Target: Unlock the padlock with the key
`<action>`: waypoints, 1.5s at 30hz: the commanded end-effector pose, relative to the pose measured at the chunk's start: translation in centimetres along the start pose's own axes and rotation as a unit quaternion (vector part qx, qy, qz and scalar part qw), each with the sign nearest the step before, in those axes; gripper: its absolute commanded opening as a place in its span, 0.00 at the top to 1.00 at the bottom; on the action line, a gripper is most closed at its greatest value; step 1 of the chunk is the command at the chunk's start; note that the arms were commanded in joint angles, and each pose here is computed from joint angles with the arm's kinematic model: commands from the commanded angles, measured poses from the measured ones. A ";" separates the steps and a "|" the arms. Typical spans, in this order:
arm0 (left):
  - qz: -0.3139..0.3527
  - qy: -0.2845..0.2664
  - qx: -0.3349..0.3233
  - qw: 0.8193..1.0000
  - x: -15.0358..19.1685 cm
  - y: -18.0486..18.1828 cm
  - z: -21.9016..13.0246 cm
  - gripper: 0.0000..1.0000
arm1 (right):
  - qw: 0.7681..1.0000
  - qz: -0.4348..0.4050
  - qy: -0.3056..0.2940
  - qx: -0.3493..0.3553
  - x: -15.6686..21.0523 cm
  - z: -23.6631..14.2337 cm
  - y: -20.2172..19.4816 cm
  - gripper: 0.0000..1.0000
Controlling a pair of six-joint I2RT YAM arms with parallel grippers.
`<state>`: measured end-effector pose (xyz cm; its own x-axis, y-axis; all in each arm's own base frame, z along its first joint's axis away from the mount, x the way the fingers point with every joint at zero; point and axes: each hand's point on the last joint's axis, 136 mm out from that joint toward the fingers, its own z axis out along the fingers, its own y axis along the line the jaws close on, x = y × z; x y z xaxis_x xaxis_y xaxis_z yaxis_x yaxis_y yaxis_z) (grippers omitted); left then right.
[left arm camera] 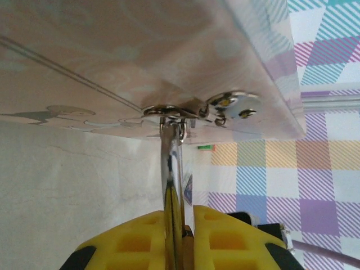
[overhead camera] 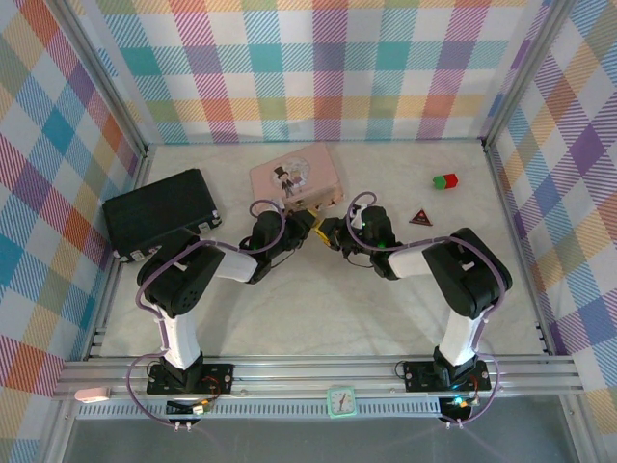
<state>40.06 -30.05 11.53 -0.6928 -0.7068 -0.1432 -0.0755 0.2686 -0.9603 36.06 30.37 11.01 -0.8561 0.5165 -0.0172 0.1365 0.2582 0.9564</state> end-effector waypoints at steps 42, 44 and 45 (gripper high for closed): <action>-0.009 0.013 0.086 0.996 2.6 -4.4 1.4 1.00 | 0.990 -0.125 -0.061 -0.034 -1.5 -2.7 1.9 0.81; -0.010 0.013 0.088 0.996 2.6 -4.5 1.3 1.00 | 0.990 -0.121 -0.062 -0.035 -1.7 -2.5 1.9 0.82; -0.011 0.014 0.087 0.996 2.7 -4.4 1.3 1.00 | 0.990 -0.121 -0.062 -0.037 -1.7 -2.4 1.9 0.83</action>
<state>39.91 -33.02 11.53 -0.7094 -0.6953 -0.1150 -0.0601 0.2223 -0.9731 35.46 27.34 11.19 -0.8071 0.5388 -0.2413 -0.0265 0.3753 0.9265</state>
